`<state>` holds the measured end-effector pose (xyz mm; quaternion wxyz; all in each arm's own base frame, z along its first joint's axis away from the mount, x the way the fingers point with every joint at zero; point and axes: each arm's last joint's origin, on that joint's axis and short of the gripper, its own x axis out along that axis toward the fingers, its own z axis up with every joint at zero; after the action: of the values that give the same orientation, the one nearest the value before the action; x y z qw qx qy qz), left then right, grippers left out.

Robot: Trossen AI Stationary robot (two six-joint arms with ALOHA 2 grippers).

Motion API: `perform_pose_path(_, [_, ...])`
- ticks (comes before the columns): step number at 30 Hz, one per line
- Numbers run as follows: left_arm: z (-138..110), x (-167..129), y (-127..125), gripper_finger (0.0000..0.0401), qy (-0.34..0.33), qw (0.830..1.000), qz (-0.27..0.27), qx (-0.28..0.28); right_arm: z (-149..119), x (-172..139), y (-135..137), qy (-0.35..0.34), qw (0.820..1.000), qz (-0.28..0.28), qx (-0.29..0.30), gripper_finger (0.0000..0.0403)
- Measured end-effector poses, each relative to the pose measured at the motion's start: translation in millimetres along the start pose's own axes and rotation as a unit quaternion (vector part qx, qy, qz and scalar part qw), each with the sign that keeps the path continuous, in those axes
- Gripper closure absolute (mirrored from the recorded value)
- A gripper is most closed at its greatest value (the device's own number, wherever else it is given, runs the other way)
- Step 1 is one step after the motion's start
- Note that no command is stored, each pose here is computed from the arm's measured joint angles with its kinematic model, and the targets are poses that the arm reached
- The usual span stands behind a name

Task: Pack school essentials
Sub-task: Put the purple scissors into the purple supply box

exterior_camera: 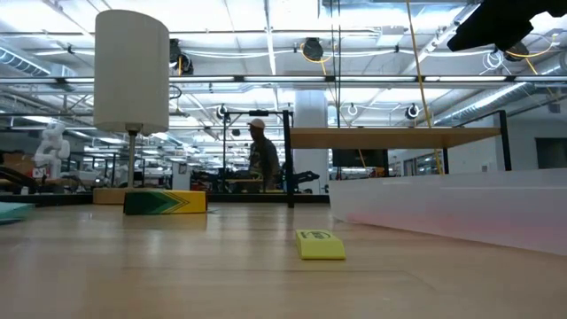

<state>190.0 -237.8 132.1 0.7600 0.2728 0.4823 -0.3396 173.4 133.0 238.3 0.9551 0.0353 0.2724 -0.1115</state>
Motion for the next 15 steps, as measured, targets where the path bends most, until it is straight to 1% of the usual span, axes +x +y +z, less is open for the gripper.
perform_pose_path(3, [2.4,1.0,3.6,0.0391,-0.014,1.0,0.007,0.003,0.0,0.0,0.0,0.0,1.0,0.0,0.002,0.0289])
perform_pose_path(7, [5.7,2.1,9.5,0.0378,-0.032,0.999,0.04,-0.006,-0.2,0.0,0.2,0.003,1.0,0.004,0.002,0.0289])
perform_pose_path(10, [10.7,1.2,10.4,0.0377,-0.058,0.997,0.057,-0.009,-0.2,0.0,0.2,0.003,1.0,0.004,-0.001,0.0289])
perform_pose_path(12, [13.2,0.6,12.2,0.0384,-0.071,0.995,0.065,-0.012,-0.2,0.0,0.2,0.003,1.0,0.004,-0.002,0.0289])
perform_pose_path(15, [16.2,-0.1,15.6,0.0392,-0.085,0.992,0.09,-0.019,-0.4,0.0,0.5,0.007,1.0,0.009,-0.002,0.0289])
